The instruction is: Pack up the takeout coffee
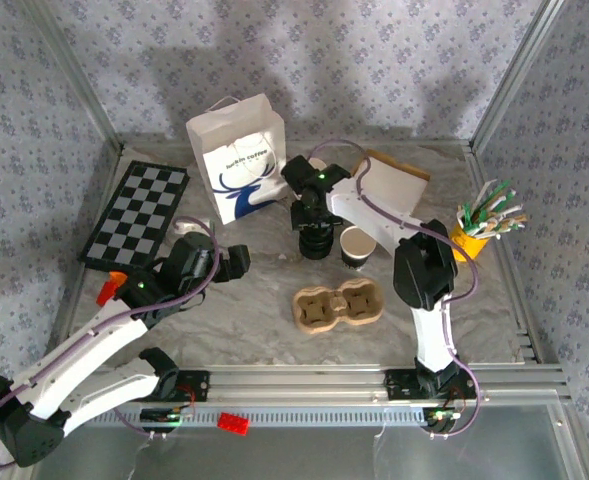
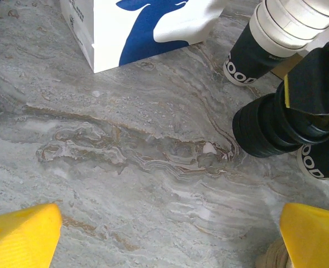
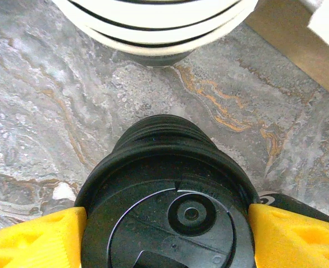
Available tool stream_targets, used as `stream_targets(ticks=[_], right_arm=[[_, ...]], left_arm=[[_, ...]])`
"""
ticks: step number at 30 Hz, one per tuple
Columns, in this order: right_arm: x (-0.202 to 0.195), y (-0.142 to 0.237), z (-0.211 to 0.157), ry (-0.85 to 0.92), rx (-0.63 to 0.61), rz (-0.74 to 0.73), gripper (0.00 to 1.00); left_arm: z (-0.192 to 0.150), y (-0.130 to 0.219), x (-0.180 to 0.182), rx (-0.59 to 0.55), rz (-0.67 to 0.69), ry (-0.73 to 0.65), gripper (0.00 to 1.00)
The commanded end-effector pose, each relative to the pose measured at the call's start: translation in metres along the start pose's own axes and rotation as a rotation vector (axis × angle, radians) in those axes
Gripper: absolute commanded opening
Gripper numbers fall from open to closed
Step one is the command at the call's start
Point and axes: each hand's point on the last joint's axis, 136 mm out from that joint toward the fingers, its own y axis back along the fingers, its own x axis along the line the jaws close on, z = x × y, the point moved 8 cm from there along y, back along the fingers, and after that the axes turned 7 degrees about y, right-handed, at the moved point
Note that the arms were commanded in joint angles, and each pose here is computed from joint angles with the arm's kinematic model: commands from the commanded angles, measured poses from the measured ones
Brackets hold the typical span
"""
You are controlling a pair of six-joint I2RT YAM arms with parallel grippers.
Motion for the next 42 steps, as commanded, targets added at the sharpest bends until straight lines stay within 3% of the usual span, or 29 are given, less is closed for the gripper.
stream_targets(ticks=[1, 9, 18, 25, 42], right_arm=[[-0.003, 0.027, 0.003, 0.002, -0.034, 0.025, 0.75], [-0.014, 0.062, -0.002, 0.009, -0.077, 0.051, 0.75], [-0.052, 0.084, -0.034, -0.016, -0.056, 0.030, 0.75], [-0.075, 0.068, -0.056, -0.060, 0.000, 0.042, 0.75], [-0.095, 0.028, -0.054, -0.104, 0.054, 0.000, 0.76]], left_arm=[[0.007, 0.008, -0.004, -0.007, -0.017, 0.016, 1.00], [0.008, 0.010, -0.011, 0.020, -0.065, 0.040, 1.00], [-0.003, -0.002, -0.030, 0.063, -0.177, 0.083, 1.00], [-0.010, -0.015, -0.047, 0.093, -0.199, 0.062, 1.00], [-0.017, -0.031, -0.062, 0.134, -0.197, 0.030, 1.00]])
